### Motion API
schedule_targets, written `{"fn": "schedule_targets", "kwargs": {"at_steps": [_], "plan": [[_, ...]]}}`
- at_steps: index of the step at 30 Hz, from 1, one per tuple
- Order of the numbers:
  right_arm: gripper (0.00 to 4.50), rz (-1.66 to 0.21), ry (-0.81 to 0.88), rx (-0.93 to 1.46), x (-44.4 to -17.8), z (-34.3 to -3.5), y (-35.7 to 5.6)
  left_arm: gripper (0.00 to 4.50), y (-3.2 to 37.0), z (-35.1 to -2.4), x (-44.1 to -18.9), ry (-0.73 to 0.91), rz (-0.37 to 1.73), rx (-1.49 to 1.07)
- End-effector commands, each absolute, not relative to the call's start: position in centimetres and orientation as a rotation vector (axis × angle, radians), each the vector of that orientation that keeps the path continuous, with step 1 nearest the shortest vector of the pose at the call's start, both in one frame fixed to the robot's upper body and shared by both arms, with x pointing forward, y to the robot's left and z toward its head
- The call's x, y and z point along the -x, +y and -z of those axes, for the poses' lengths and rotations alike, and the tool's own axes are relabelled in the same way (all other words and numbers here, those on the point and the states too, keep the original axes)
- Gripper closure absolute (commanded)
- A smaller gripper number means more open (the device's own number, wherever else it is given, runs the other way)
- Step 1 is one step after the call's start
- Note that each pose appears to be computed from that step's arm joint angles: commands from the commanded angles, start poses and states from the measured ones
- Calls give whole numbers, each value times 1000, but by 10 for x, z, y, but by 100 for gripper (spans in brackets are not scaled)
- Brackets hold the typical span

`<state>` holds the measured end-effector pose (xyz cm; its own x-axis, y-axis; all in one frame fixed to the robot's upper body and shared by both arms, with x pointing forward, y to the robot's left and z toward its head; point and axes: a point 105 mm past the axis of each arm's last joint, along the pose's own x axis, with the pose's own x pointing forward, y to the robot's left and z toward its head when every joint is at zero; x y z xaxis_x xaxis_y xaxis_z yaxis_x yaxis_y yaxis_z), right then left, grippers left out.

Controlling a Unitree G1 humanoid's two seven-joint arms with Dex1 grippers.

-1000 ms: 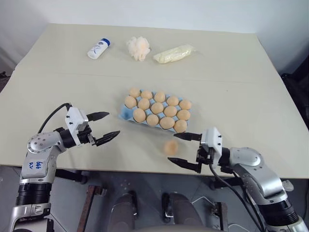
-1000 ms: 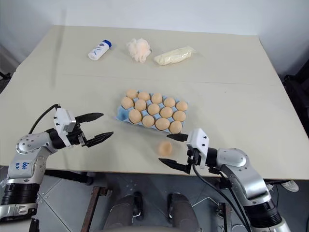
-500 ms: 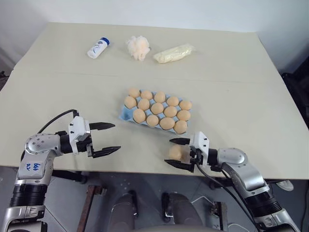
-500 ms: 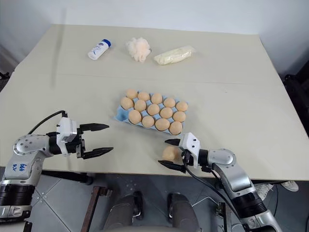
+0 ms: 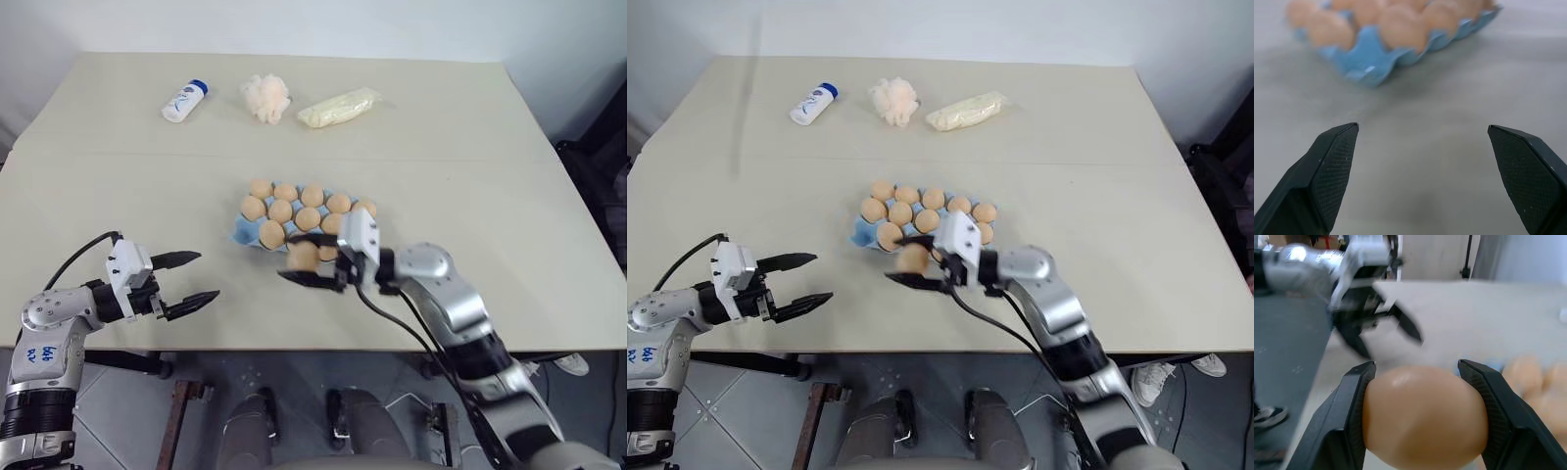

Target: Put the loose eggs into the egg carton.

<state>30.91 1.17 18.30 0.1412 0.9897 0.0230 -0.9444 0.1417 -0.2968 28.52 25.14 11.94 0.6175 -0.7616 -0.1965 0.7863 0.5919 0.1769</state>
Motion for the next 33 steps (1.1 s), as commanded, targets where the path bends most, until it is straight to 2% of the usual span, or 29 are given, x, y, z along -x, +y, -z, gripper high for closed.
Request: {"fn": "schedule_targets", "kwargs": {"at_steps": [1, 6, 11, 14, 17, 19, 20, 21, 25, 28, 33], "plan": [[210, -1391, -207, 287, -329, -182, 35, 0, 267, -128, -287, 61, 811, -276], [210, -1336, -208, 330, -354, -191, 80, 0, 268, -125, -286, 39, 759, -259], [210, -1276, -191, 350, -368, -188, 99, 0, 261, -123, -284, 28, 760, -254], [210, -1292, -184, 332, -367, -187, 107, 0, 258, -124, -284, 20, 759, -251], [121, -1307, -187, 314, -364, -187, 109, 0, 257, -125, -284, 18, 757, -250], [46, -1308, -204, 303, -364, -190, 107, 0, 255, -126, -286, 13, 759, -251], [15, -1306, -220, 305, -364, -193, 105, 0, 254, -127, -287, 9, 762, -251], [2, -1307, -236, 298, -365, -198, 101, 0, 252, -128, -288, 4, 765, -250], [2, -1302, -309, 291, -364, -215, 70, 0, 245, -133, -290, -11, 794, -251], [2, -1309, -354, 294, -353, -220, 26, 0, 240, -137, -291, -18, 825, -274], [2, -1317, -311, 325, -324, -201, -46, 0, 240, -140, -295, -21, 829, -319]]}}
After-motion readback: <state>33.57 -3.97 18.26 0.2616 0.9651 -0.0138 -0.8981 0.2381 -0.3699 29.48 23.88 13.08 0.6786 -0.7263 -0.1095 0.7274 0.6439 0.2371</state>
